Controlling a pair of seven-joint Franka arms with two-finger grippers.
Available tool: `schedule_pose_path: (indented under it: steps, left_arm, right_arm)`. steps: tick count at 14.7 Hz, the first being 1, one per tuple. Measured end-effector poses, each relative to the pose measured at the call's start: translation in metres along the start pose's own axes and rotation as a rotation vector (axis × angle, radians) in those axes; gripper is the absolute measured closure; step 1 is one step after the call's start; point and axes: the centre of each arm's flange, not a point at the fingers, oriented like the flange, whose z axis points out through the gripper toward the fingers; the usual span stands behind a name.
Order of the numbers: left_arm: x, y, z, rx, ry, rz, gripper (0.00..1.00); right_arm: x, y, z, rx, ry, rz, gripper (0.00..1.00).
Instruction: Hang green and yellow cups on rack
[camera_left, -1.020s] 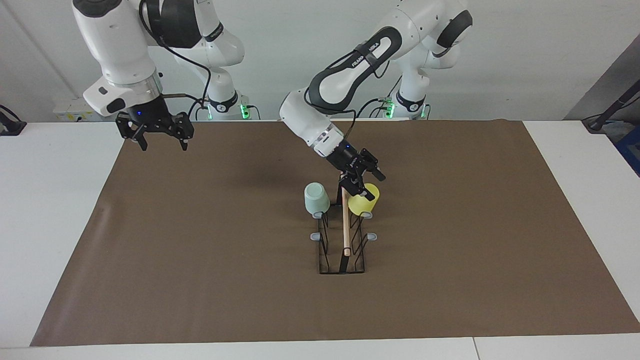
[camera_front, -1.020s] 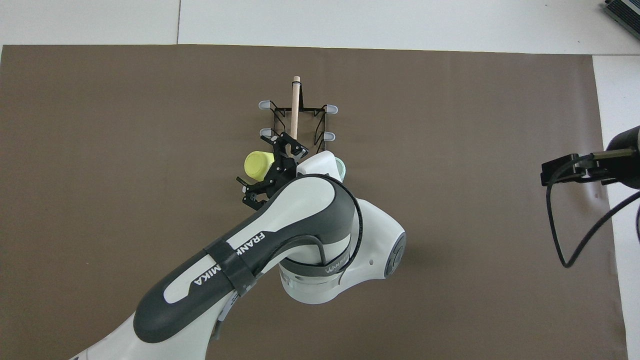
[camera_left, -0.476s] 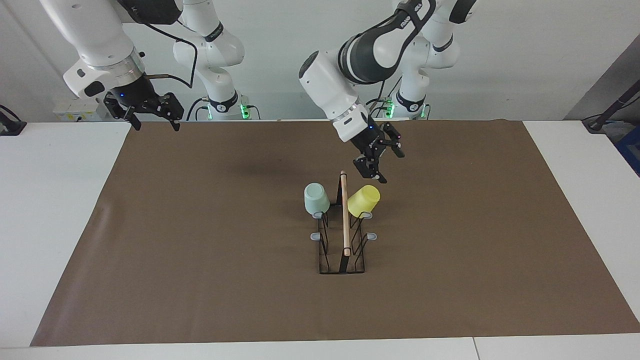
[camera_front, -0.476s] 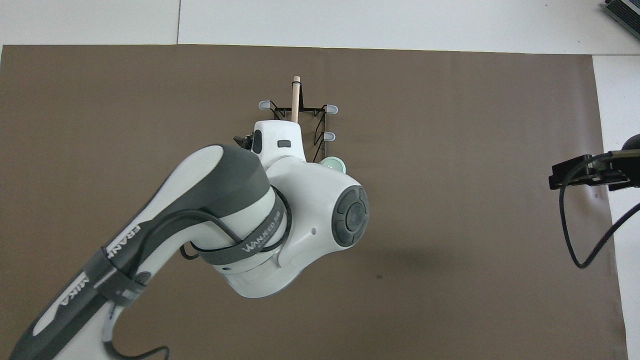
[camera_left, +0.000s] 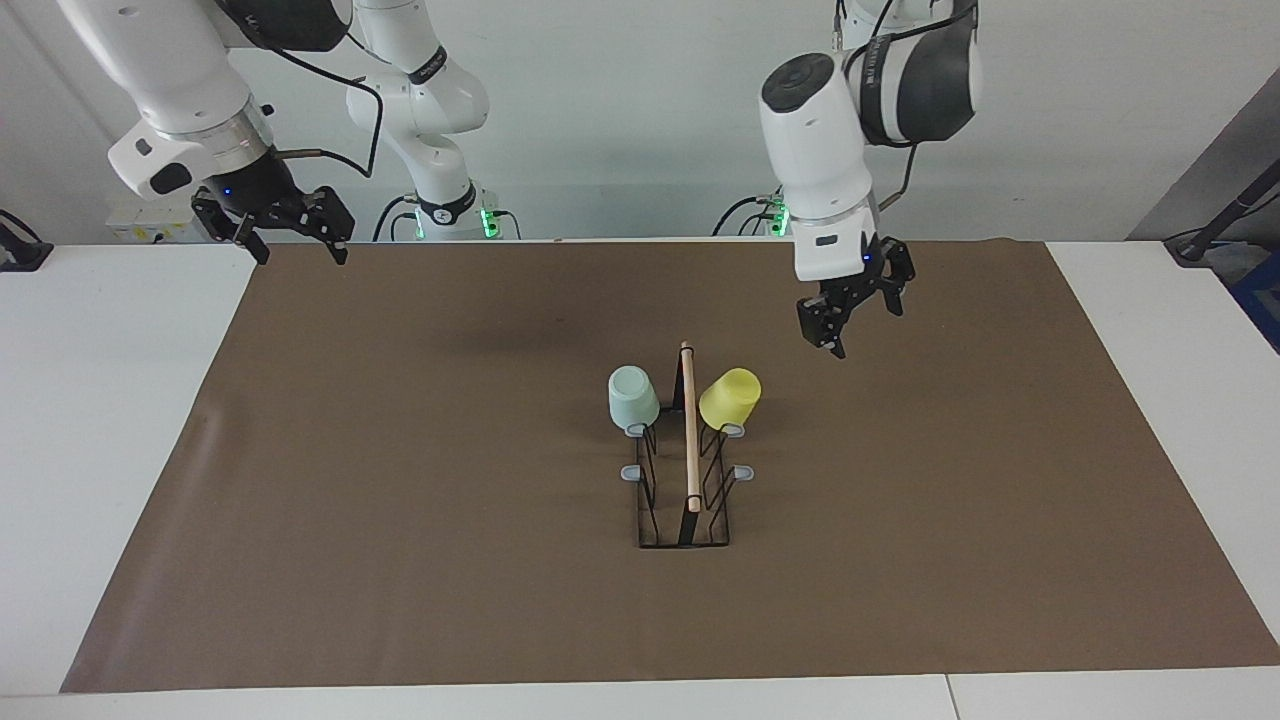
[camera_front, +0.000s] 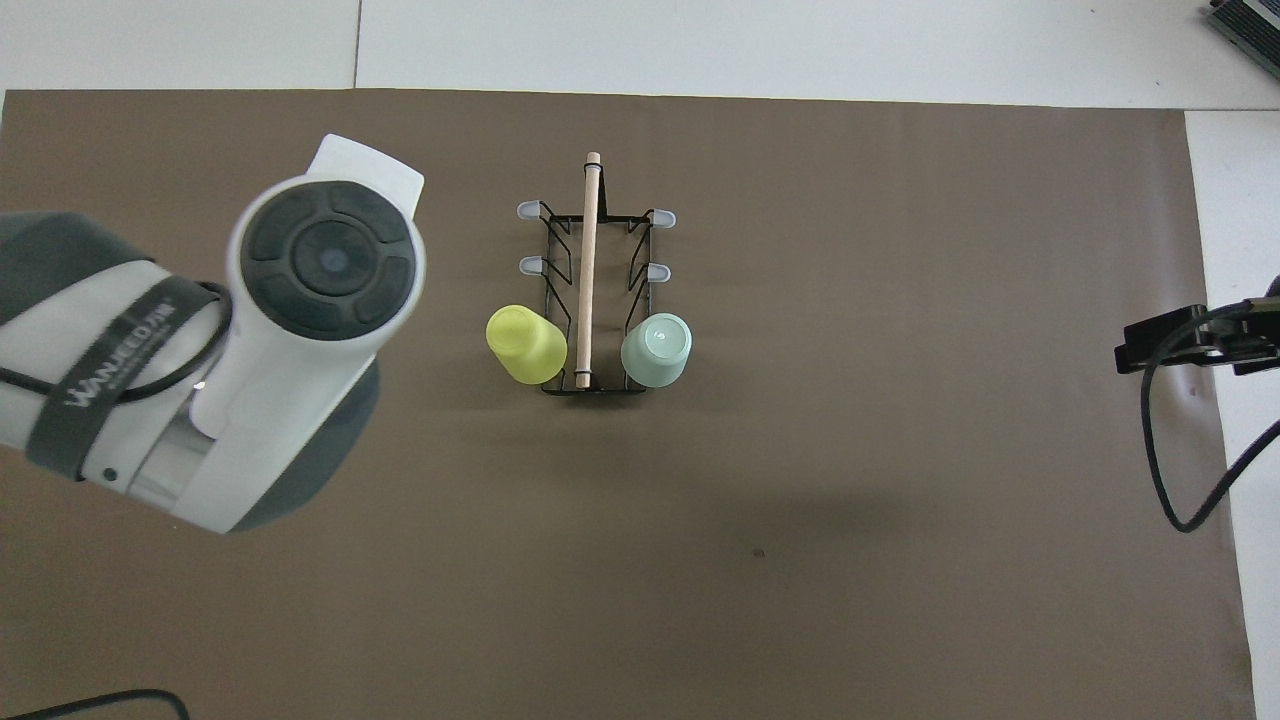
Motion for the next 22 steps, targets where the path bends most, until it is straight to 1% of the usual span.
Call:
schedule_pose_path:
  steps: [3, 5, 7, 11, 14, 17, 19, 22]
  left_arm:
    - [0.027, -0.053, 0.006, -0.109, -0.099, 0.168, 0.0]
    - [0.047, -0.092, 0.017, -0.19, -0.146, 0.273, 0.0]
    - [0.062, -0.122, 0.029, -0.247, -0.167, 0.349, 0.0]
    - [0.082, -0.165, 0.044, -0.346, -0.162, 0.457, 0.0]
    - [0.087, -0.187, 0.04, -0.361, -0.145, 0.47, 0.0]
    - [0.087, -0.19, 0.016, -0.364, -0.144, 0.484, 0.0]
    - [0.083, -0.189, 0.002, -0.364, -0.161, 0.499, 0.0]
    - [0.077, -0.191, -0.004, -0.359, -0.2, 0.511, 0.0]
  right_arm:
    - [0.0, -0.003, 0.0, -0.001, 0.0, -0.007, 0.0]
    - [0.0, -0.014, 0.0, -0.003, -0.001, -0.028, 0.0]
    - [-0.001, -0.028, 0.001, -0.006, -0.002, -0.052, 0.0]
    - [-0.001, -0.03, 0.003, -0.019, -0.007, -0.058, 0.0]
    - [-0.001, -0.028, 0.004, -0.019, -0.008, -0.054, 0.0]
    - [0.0, -0.026, 0.004, -0.018, -0.008, -0.05, 0.0]
    - [-0.001, -0.025, 0.004, -0.018, -0.012, -0.049, 0.0]
    - [-0.001, -0.025, 0.004, -0.018, -0.013, -0.049, 0.0]
